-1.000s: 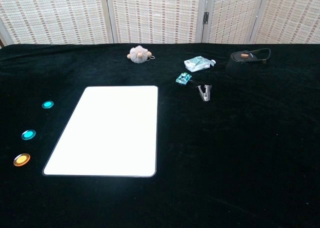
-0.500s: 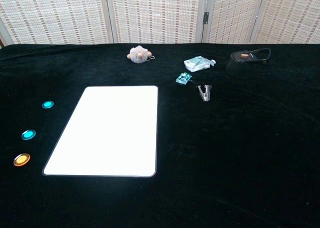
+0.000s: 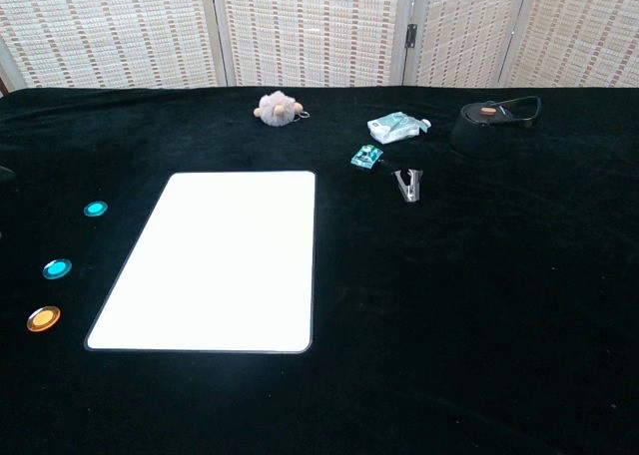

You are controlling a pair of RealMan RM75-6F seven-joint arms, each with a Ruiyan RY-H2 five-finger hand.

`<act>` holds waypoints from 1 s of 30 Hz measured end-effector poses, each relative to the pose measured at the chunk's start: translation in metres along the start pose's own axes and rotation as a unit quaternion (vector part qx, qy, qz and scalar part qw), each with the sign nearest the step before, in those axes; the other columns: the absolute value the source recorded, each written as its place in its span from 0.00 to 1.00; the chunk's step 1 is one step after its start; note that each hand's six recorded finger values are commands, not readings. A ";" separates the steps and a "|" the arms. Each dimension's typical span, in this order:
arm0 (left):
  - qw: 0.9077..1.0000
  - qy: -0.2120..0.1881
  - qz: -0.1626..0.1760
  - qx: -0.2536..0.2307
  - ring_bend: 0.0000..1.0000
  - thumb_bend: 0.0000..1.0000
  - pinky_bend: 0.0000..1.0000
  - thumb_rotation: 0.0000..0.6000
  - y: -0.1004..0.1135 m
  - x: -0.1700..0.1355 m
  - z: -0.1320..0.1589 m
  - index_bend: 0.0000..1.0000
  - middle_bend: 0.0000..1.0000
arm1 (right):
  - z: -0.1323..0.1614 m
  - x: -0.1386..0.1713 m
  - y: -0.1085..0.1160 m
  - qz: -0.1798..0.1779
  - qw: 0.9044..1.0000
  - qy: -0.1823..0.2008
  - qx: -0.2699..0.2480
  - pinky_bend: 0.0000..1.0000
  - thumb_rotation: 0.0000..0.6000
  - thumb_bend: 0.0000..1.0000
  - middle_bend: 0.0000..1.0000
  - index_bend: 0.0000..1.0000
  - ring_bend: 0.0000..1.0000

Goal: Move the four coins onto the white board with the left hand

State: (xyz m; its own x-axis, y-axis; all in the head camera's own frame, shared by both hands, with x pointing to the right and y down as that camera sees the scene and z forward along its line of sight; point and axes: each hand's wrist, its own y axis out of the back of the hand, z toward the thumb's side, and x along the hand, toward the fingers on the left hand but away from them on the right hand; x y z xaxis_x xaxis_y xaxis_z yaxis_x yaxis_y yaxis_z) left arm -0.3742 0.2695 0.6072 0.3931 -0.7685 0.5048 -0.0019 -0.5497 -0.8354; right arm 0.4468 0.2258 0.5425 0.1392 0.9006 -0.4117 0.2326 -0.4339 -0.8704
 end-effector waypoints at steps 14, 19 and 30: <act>0.998 -0.016 -0.064 0.012 0.05 0.40 0.00 1.00 -0.048 -0.014 0.011 0.39 0.11 | 0.002 0.001 -0.001 0.001 1.000 0.005 0.001 0.13 1.00 0.30 0.10 0.00 0.18; 0.997 0.000 -0.072 0.015 0.05 0.40 0.00 1.00 -0.058 -0.019 0.007 0.41 0.11 | 0.002 0.000 -0.001 0.001 1.000 0.005 0.001 0.13 1.00 0.30 0.10 0.00 0.18; 0.995 0.032 -0.087 0.023 0.05 0.40 0.00 1.00 -0.072 -0.026 -0.005 0.41 0.11 | 0.003 0.000 -0.001 0.001 1.000 0.007 0.000 0.13 1.00 0.30 0.10 0.00 0.18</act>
State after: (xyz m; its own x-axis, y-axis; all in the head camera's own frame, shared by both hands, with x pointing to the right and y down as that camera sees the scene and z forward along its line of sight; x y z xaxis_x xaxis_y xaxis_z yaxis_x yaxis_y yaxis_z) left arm -0.3885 0.3274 0.6548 0.3239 -0.6827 0.6550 0.1047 -0.6622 -0.7420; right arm 0.4433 0.2266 0.5424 0.1534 0.8989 -0.4104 0.2325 -0.4365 -0.8691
